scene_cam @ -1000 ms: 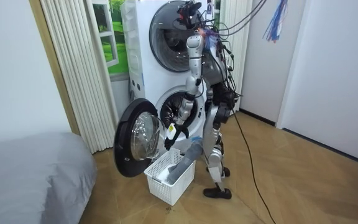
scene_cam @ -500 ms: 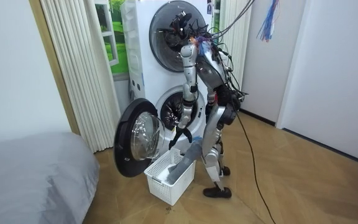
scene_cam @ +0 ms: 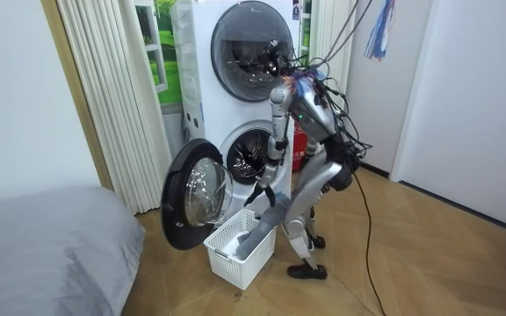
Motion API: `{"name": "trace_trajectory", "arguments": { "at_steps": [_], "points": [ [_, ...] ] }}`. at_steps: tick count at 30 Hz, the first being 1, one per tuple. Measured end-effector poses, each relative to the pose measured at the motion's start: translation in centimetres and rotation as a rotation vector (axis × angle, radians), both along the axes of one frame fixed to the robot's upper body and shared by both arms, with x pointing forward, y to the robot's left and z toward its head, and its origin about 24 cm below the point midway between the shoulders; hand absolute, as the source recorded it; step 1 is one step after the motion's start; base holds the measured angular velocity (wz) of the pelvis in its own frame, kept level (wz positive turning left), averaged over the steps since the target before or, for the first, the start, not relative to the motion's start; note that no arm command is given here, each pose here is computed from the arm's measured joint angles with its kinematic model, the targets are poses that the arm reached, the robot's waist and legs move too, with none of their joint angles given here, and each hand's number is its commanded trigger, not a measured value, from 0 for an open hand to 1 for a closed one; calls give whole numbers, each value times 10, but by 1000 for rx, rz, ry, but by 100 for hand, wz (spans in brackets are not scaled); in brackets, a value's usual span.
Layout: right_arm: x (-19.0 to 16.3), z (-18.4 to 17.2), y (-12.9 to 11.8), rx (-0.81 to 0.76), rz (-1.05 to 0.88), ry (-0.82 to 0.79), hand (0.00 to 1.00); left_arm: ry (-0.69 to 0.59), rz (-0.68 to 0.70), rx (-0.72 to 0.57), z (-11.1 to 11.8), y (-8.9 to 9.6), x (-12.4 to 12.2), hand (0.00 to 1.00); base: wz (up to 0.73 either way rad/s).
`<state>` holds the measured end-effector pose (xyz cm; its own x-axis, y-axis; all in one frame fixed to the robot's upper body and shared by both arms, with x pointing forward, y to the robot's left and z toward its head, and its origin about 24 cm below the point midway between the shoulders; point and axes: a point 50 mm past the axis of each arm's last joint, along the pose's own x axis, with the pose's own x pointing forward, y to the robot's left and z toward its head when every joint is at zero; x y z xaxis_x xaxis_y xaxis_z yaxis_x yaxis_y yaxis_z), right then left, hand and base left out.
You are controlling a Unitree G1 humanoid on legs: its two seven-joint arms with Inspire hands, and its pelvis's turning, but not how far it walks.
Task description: Put towel into washing machine
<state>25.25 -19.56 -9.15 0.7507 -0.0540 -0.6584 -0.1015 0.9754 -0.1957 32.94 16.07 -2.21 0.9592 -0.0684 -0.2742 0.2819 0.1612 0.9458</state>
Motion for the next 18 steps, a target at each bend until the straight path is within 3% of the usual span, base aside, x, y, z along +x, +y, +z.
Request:
{"name": "trace_trajectory", "arguments": {
  "at_steps": [8,18],
  "points": [
    [-1,0,4,91,-24,-30,0,-2,-62,38,-2,-11,-2,0,0],
    [1,2,7,98,-16,-65,0,5,-132,40,-4,-23,-4,0,0]
  ]
}}
